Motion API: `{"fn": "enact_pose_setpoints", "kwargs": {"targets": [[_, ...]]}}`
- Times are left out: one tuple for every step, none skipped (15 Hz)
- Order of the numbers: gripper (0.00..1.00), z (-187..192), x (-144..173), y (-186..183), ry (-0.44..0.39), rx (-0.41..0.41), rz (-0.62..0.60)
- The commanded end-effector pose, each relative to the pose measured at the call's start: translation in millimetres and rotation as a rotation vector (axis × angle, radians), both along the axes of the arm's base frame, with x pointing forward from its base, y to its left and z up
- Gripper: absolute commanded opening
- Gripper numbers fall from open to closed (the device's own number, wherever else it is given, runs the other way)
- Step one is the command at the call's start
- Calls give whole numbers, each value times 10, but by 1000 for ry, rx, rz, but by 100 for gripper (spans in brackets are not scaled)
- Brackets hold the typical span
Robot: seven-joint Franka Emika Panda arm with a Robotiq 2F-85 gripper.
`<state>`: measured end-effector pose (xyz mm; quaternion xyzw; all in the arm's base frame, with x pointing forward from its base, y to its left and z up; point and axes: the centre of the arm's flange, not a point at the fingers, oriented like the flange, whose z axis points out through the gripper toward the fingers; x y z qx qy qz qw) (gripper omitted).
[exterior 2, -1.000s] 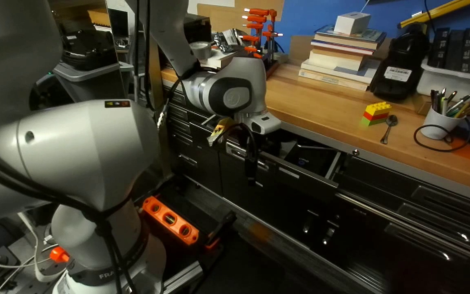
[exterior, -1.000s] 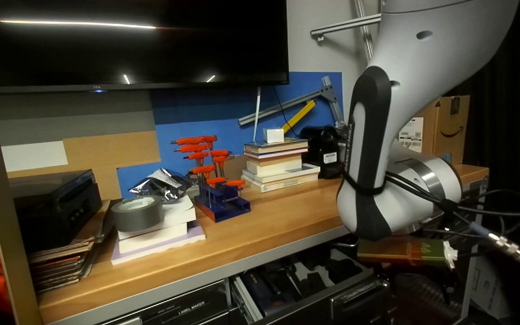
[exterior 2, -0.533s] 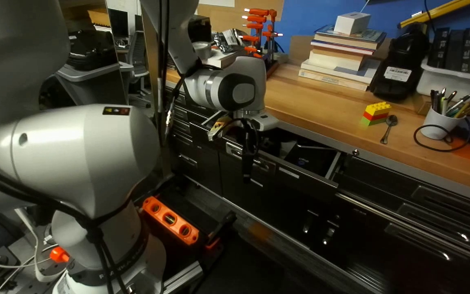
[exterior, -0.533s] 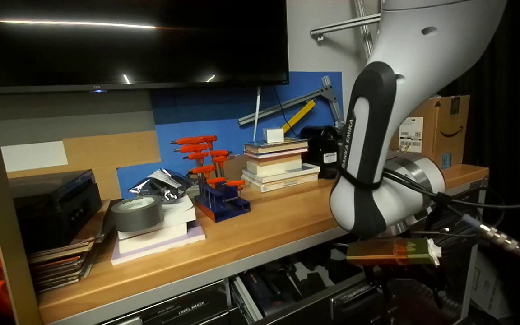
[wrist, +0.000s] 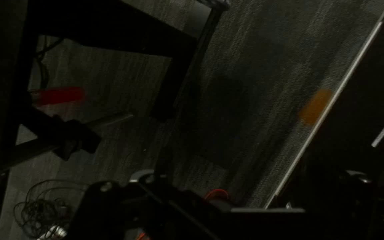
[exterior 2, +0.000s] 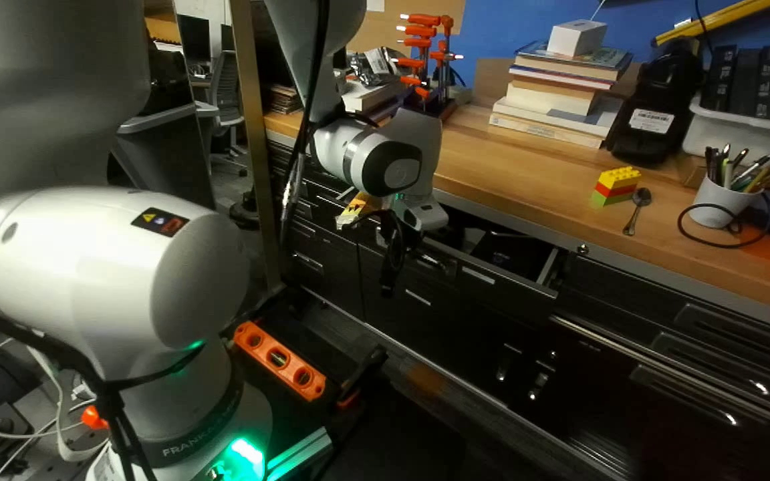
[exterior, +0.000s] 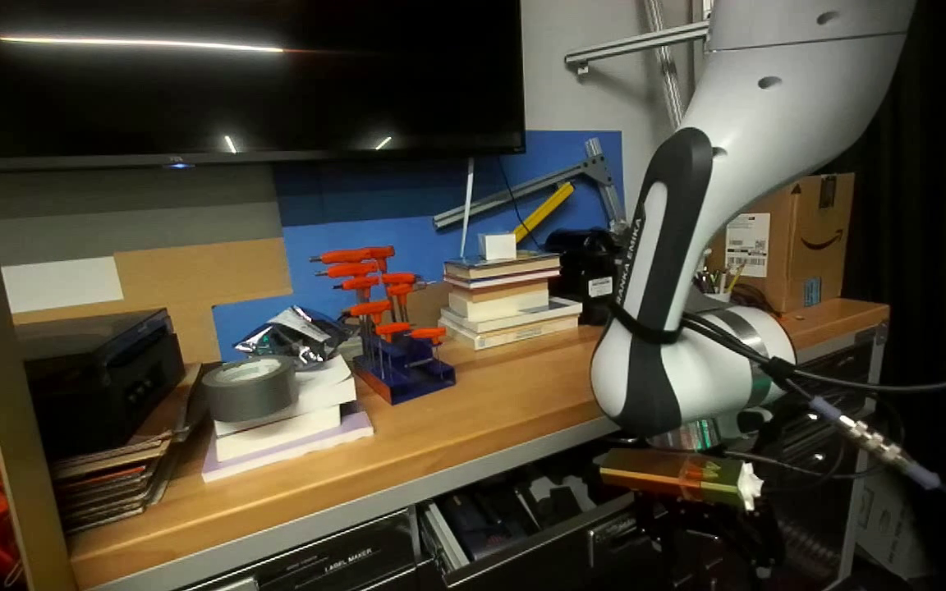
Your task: Put the black objects on the tabletop in the open drawer and then close the drawer
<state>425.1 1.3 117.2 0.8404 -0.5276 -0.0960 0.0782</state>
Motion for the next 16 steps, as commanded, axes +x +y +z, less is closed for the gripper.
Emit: {"fn": "enact_pose_setpoints", "kwargs": {"targets": [[100, -104, 241, 94, -113, 70, -83], [100, -111, 297, 127, -142, 80, -99], [100, -126, 346, 156, -169, 89, -117], [100, -140, 405, 191, -195, 94, -124], [100, -158, 479, 232, -221, 96, -133], [100, -192, 546, 272, -248, 95, -134], [100, -233, 620, 316, -268, 101, -132], [100, -275, 684, 355, -285, 106, -130], [100, -328, 756, 398, -301, 112, -128], [100, -383, 835, 441, -309, 124, -125], [100, -427, 900, 484, -316, 133, -121], [100, -474, 966, 526, -321, 140, -115], [100, -509, 1014, 557, -323, 145, -114], [100, -539, 1054, 582, -330, 153, -112], [100, -567, 1083, 588, -334, 155, -112], [100, -579, 1124, 597, -340, 160, -113]]}}
